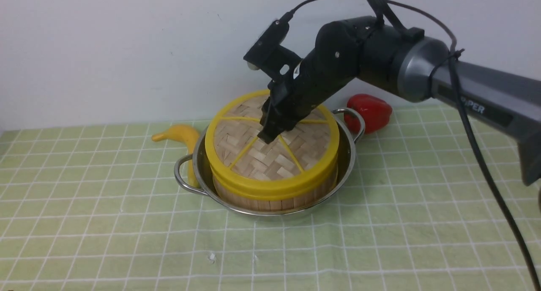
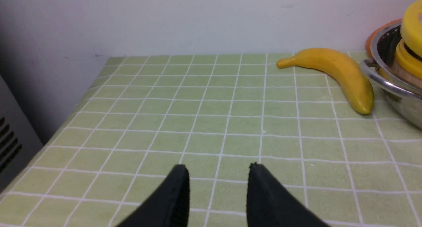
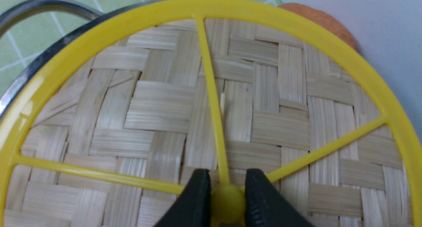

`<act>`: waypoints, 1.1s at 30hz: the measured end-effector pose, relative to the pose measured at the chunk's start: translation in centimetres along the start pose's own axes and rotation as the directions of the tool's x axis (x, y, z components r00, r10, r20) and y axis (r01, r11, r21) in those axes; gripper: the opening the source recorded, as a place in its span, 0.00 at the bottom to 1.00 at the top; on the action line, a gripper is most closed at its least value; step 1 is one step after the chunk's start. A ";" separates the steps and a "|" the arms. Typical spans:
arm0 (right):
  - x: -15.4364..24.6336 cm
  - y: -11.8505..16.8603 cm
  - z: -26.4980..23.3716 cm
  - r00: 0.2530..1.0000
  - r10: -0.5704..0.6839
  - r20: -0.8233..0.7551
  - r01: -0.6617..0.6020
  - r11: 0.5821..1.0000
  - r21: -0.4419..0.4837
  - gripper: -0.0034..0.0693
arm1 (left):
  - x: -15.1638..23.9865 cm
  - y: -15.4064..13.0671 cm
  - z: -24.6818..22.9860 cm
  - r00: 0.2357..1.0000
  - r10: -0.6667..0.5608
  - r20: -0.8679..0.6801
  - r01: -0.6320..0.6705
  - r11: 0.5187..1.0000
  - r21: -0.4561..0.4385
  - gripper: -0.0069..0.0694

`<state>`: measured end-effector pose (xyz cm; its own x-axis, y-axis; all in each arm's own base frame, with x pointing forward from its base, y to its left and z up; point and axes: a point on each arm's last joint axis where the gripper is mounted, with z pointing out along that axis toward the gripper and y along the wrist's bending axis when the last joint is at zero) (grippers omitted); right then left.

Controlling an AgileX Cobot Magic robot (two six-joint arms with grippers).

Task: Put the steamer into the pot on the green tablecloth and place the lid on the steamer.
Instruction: 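Place the bamboo steamer lid onto the steamer basket in the pot with the right gripper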

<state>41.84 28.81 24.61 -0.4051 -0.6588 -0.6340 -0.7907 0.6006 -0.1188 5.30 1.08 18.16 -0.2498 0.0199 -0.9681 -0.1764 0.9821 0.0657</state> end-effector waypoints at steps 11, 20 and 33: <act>0.3 0.0 0.6 1.000 0.004 -0.008 -0.004 1.000 -0.006 0.25 | 0.0 0.0 0.0 1.000 0.000 0.000 0.000 1.000 0.000 0.41; 0.7 0.1 1.6 1.000 0.014 -0.025 -0.014 1.000 -0.016 0.25 | 0.0 0.0 0.0 1.000 0.000 0.000 0.000 1.000 0.000 0.41; -2.0 0.0 -5.3 0.998 0.002 0.065 -0.003 1.000 0.019 0.69 | 0.0 0.0 0.0 1.000 0.000 0.000 0.000 1.000 0.000 0.41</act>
<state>40.18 27.75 29.96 -0.3756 -0.6270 -0.6825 -0.7806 0.6110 -0.1317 5.30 1.08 18.16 -0.2498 0.0199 -0.9681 -0.1764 0.9821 0.0657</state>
